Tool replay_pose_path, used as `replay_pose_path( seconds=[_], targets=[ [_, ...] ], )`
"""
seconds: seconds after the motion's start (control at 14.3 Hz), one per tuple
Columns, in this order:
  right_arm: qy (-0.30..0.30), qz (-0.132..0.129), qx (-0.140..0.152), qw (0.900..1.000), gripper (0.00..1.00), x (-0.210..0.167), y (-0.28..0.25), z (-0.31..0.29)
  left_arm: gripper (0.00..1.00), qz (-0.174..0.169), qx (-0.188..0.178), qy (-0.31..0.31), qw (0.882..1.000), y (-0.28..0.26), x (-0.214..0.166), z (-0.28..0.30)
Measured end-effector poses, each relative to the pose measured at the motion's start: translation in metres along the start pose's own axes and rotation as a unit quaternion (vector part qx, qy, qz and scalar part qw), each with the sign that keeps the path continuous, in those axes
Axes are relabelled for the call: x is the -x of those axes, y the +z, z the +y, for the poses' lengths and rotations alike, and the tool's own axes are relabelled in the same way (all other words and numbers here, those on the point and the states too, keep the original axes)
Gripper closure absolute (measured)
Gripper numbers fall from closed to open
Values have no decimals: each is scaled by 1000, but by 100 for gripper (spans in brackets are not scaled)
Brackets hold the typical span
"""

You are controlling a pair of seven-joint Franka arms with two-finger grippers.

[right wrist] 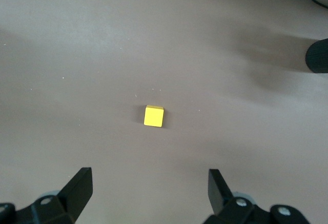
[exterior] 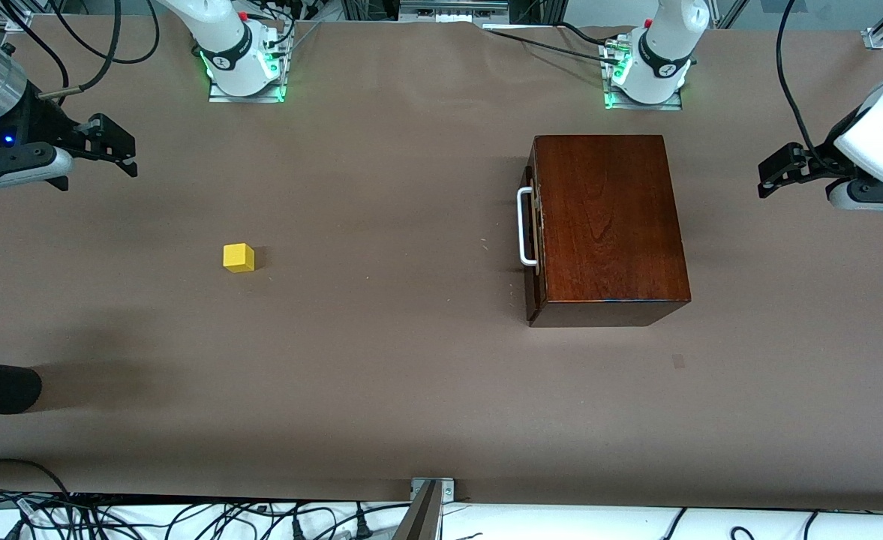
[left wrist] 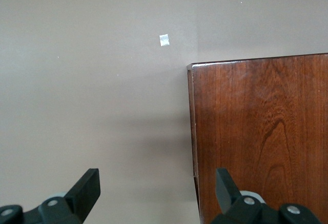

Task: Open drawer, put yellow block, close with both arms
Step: 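Reach the left gripper toward the white drawer handle of the box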

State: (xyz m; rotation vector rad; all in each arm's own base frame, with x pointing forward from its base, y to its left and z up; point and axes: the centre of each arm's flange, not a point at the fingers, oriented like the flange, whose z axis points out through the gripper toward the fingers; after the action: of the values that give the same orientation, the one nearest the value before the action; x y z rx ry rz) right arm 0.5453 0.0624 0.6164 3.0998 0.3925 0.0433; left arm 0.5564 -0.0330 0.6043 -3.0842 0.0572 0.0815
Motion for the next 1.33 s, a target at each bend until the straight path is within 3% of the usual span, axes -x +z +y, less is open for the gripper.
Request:
replay_pose_path(
  seconds=[0.84,1.33],
  targets=[
    [0,0,0,1000,0,0,0,0,0,-10,9,-10,1000,7,-3,3],
    [0,0,0,1000,0,0,0,0,0,-63,14,-3,998,43,-14,11]
  ],
)
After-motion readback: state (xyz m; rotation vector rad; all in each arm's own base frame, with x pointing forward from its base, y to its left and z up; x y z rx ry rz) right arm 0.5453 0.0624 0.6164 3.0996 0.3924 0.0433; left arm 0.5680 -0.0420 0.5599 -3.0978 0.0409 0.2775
